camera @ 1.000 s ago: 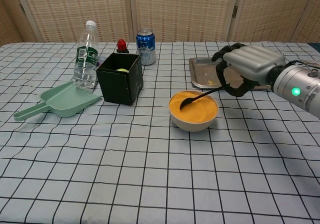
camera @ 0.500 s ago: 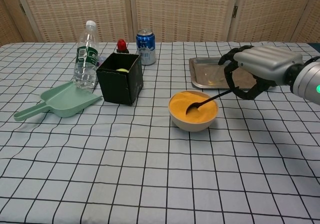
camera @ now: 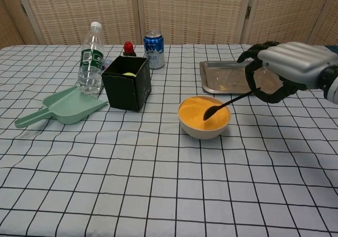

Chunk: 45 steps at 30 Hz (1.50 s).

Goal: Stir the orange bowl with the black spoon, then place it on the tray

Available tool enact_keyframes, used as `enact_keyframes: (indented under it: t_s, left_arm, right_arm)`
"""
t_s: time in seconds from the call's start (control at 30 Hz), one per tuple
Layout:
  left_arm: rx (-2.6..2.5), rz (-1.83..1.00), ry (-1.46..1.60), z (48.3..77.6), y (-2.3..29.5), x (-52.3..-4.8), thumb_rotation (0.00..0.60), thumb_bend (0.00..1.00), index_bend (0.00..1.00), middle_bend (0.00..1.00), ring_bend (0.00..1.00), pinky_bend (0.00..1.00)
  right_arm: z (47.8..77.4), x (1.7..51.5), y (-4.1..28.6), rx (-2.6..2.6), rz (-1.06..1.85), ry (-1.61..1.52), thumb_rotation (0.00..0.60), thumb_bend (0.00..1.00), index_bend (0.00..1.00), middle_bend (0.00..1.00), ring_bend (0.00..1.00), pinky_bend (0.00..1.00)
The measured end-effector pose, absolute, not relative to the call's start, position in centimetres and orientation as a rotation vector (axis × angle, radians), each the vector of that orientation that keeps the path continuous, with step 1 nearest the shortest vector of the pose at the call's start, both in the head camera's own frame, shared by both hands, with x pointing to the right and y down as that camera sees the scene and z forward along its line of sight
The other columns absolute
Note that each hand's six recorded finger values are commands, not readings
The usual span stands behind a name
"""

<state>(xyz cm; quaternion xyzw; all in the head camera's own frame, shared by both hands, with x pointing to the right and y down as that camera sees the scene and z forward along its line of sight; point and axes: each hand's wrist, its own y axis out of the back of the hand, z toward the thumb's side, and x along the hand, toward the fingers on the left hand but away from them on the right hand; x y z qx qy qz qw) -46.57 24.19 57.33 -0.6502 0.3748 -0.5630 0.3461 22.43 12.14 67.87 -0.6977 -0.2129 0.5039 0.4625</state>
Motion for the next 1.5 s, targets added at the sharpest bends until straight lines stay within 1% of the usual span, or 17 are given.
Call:
enact_keyframes:
  t_s: [0.27, 0.57, 0.9, 1.07, 1.27, 1.5]
  left_arm:
    - [-1.692, -1.46, 0.965, 57.5, 24.2, -46.4, 0.6, 0.45, 0.0, 0.0, 0.0, 0.08]
    - [-1.695, -1.469, 0.97, 57.6, 24.1, -46.7, 0.6, 0.45, 0.0, 0.0, 0.0, 0.08]
    - [-1.697, -1.477, 0.973, 57.7, 24.0, -46.9, 0.6, 0.45, 0.0, 0.0, 0.0, 0.08]
    - [-1.697, -1.481, 0.973, 57.8, 23.9, -47.0, 0.6, 0.45, 0.0, 0.0, 0.0, 0.08]
    - [-1.693, -1.476, 0.974, 57.7, 24.0, -46.9, 0.6, 0.45, 0.0, 0.0, 0.0, 0.08]
    - [-1.698, -1.474, 0.965, 57.8, 24.1, -46.7, 0.6, 0.45, 0.0, 0.0, 0.0, 0.08]
  right_arm:
    - [69.1, 22.1, 13.0, -1.718, 1.258, -0.482, 0.6, 0.74, 0.97, 0.13, 0.0, 0.01]
    - [71.1, 21.1, 12.2, -1.659, 1.303, -0.468, 0.6, 0.74, 0.97, 0.13, 0.0, 0.01]
    - [72.5, 20.0, 11.4, -1.619, 1.328, -0.49, 0.6, 0.74, 0.97, 0.13, 0.0, 0.01]
    - [72.2, 20.0, 11.0, -1.608, 1.319, -0.534, 0.6, 0.74, 0.97, 0.14, 0.0, 0.01]
    - [71.0, 20.7, 10.8, -1.621, 1.298, -0.572, 0.6, 0.74, 0.97, 0.14, 0.0, 0.01]
    - [69.8, 21.6, 11.2, -1.655, 1.295, -0.59, 0.6, 0.74, 0.97, 0.14, 0.0, 0.01]
